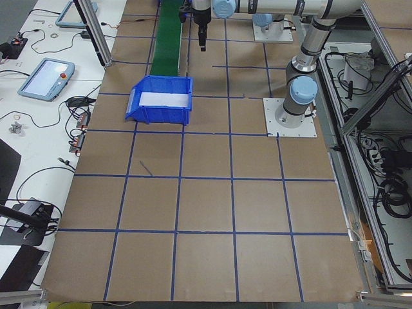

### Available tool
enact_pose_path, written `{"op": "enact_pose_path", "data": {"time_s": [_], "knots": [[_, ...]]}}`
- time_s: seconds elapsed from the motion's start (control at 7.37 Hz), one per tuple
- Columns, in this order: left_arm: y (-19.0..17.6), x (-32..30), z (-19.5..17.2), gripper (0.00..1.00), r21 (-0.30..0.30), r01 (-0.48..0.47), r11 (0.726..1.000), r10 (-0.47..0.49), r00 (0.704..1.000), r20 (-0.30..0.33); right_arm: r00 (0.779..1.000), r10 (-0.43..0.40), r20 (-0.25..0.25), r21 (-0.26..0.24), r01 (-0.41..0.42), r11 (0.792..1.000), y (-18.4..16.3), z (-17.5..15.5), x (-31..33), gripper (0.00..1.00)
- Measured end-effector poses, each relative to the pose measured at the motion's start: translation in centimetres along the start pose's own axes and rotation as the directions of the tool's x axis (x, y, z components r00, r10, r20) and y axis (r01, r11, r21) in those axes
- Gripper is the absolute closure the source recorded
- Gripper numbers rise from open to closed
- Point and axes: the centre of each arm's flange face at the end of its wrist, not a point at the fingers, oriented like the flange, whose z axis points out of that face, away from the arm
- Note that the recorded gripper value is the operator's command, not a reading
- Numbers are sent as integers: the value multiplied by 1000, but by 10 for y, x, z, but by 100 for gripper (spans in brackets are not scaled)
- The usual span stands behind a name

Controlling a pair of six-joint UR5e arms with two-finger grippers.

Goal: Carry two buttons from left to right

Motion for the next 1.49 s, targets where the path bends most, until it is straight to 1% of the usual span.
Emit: {"op": "enact_pose_path", "data": {"time_s": [0.14,0.41,0.54,0.68,0.81,0.95,1.09,1.22,1.36,1.49], "knots": [[0,0,0,0,-1,0,1000,0,1000,0,1000,0,-12,-33,0,999,12,-42,-19,0],[0,0,0,0,-1,-1,1000,1,1000,0,1000,-4,-25,-130,1,992,46,-115,-61,0],[0,0,0,0,-1,-1,1000,1,1000,0,1000,-6,-28,-175,1,985,66,-140,-80,0],[1,0,0,0,-2,-1,1000,2,1000,1,999,-9,-36,-225,0,974,88,-157,-96,0],[1,0,0,0,-2,-1,1000,1,1000,1,999,-12,-48,-267,-1,964,106,-171,-107,0],[1,1,-1,0,-1,-2,1000,2,1000,1,998,-14,-56,-284,-2,959,116,-181,-115,0],[2,0,-1,0,0,-2,1000,2,1000,1,998,-19,-57,-287,2,958,120,-188,-123,0],[2,0,-3,0,2,-1,1000,1,1000,1,998,-32,-53,-284,15,959,117,-192,-143,0],[2,0,-5,0,6,-1,1000,1,1000,1,998,-29,-54,-282,13,959,106,-189,-186,0],[2,0,-8,0,10,-1,1000,1,1000,0,998,-7,-60,-280,-10,960,94,-182,-243,0]]}}
